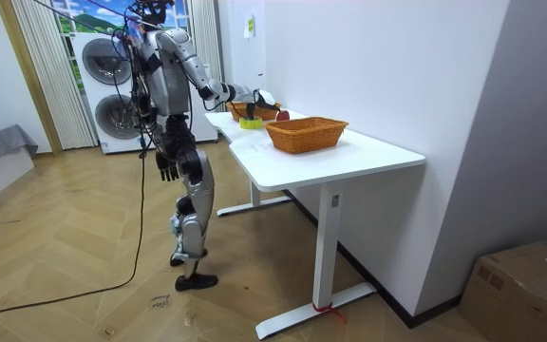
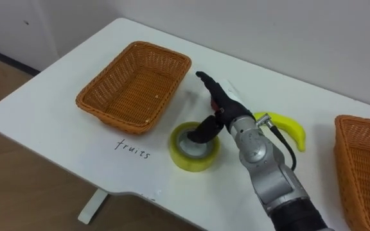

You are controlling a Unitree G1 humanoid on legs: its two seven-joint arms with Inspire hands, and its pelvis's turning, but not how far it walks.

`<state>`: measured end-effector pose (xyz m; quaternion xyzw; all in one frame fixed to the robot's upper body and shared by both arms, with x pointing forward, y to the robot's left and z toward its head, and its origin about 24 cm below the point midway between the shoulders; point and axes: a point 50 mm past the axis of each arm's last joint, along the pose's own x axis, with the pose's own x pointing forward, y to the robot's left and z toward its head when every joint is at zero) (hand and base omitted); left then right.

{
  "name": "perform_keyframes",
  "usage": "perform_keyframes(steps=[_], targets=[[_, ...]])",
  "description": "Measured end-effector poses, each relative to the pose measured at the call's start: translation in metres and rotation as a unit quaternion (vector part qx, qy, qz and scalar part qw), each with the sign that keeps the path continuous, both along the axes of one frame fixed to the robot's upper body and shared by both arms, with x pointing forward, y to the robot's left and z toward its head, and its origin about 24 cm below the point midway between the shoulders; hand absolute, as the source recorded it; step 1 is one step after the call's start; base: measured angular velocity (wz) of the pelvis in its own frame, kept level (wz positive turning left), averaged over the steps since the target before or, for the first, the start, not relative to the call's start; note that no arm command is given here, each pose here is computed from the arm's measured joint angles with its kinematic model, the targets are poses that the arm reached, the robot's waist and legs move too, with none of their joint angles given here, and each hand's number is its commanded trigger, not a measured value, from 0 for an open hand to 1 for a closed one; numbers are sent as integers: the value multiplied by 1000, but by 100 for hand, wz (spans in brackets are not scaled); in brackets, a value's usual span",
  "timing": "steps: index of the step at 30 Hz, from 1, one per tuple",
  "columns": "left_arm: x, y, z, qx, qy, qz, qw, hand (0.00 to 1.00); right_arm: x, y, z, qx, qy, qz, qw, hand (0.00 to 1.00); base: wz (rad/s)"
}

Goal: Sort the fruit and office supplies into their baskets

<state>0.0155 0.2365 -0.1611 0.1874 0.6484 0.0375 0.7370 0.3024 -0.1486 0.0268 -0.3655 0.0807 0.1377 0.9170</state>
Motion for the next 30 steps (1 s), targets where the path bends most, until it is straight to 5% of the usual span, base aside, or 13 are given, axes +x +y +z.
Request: perform_keyframes(steps=[30], targets=[[15,1,1,-14,-12,-2,1000,0,-2,-8,-13,-51,51,18,997,0,0]])
